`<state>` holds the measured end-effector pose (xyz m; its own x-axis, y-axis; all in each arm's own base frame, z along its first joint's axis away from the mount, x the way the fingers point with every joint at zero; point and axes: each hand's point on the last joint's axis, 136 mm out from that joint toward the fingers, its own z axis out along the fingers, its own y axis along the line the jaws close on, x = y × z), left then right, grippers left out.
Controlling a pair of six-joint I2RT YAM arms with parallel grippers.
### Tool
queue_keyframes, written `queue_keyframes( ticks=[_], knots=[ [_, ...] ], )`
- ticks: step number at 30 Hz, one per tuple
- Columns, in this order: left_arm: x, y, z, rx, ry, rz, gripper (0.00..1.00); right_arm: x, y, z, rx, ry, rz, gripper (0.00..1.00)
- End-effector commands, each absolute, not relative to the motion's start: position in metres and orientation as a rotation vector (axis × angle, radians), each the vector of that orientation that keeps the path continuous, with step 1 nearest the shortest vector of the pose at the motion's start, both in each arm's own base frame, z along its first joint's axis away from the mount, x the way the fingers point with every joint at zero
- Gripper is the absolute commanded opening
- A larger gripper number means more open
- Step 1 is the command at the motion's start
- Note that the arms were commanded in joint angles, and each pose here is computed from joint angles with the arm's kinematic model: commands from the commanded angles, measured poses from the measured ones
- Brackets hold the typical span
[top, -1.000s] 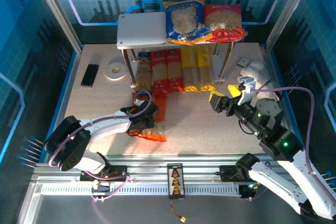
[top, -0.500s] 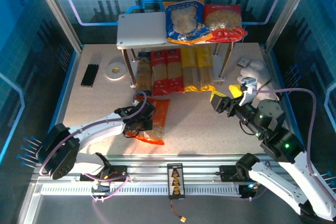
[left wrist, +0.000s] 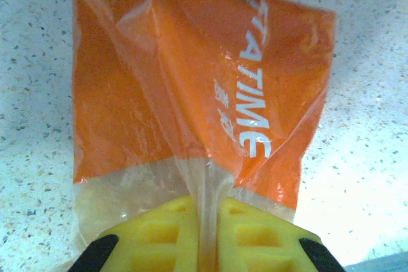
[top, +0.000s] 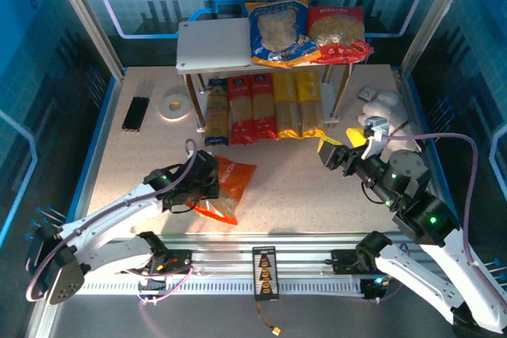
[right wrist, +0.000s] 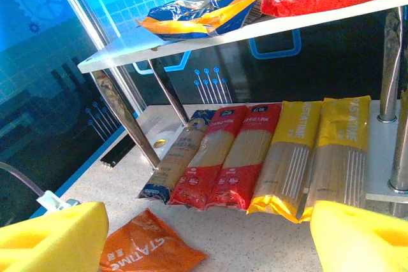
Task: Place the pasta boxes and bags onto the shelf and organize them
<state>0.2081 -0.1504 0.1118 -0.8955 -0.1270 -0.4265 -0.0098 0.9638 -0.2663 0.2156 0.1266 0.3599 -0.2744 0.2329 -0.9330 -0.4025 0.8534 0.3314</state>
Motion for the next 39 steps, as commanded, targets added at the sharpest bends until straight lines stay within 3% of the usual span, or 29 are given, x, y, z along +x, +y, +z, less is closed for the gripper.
queue_keyframes(
  ticks=[1, 20, 39],
  knots=[
    [0.211, -0.158, 0.153, -0.068, 2.571, -0.461, 0.0, 0.215, 0.127, 0.364, -0.116, 1.739, 0.628, 0.84],
    [0.201, -0.155, 0.242, -0.015, 2.375, -0.624, 0.0, 0.219, 0.13, 0.362, -0.105, 1.75, 0.634, 0.84],
    [0.189, -0.137, 0.38, 0.082, 2.019, -0.722, 0.0, 0.224, 0.136, 0.363, -0.114, 1.765, 0.641, 0.84]
  ],
)
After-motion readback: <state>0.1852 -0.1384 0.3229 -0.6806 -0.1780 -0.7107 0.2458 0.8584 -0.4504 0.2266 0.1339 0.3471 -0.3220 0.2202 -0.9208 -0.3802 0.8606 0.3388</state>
